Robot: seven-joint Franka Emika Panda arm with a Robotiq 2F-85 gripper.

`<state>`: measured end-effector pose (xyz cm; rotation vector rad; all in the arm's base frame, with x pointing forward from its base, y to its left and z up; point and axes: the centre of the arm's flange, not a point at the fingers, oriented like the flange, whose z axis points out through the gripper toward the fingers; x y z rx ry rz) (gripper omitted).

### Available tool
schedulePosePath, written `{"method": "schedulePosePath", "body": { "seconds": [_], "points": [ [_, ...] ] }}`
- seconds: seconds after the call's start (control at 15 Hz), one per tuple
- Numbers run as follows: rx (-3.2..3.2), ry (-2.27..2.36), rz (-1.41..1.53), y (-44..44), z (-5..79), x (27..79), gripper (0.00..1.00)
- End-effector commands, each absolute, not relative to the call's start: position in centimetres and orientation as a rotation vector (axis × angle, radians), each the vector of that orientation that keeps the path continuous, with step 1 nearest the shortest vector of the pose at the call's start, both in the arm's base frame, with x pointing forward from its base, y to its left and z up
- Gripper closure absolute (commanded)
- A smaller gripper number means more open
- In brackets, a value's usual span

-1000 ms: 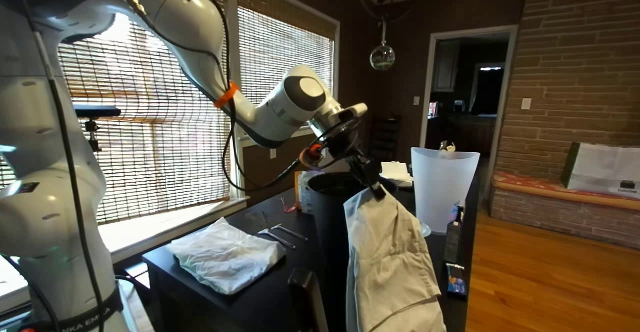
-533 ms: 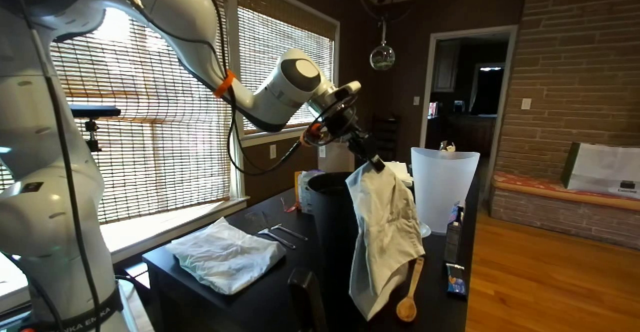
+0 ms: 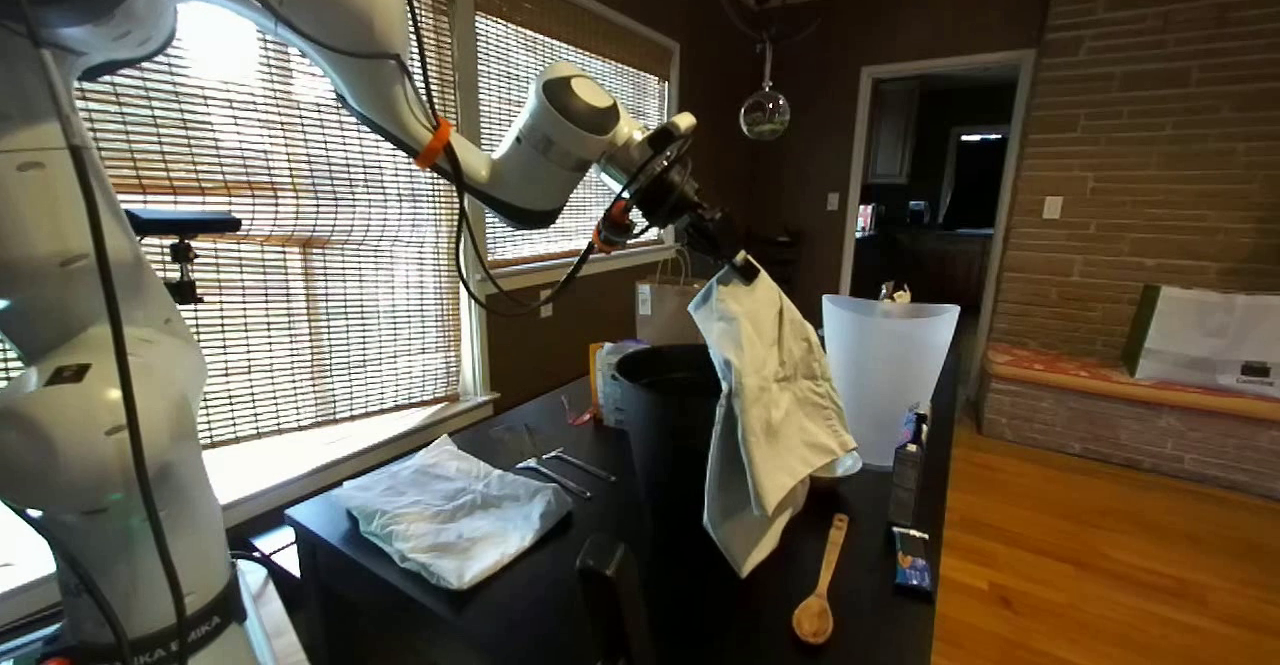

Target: Put the towel on the bin

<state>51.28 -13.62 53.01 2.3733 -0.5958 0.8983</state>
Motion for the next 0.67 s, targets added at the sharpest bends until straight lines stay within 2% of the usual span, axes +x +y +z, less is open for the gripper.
{"method": "schedulePosePath", "body": {
  "seconds": [0.0, 0.6],
  "points": [
    [2.393, -0.570, 0.930, -11.3, 54.1, 51.3, 0.99],
    [2.539, -0.510, 0.900, -6.8, 51.0, 52.4, 0.99]
  ]
}}
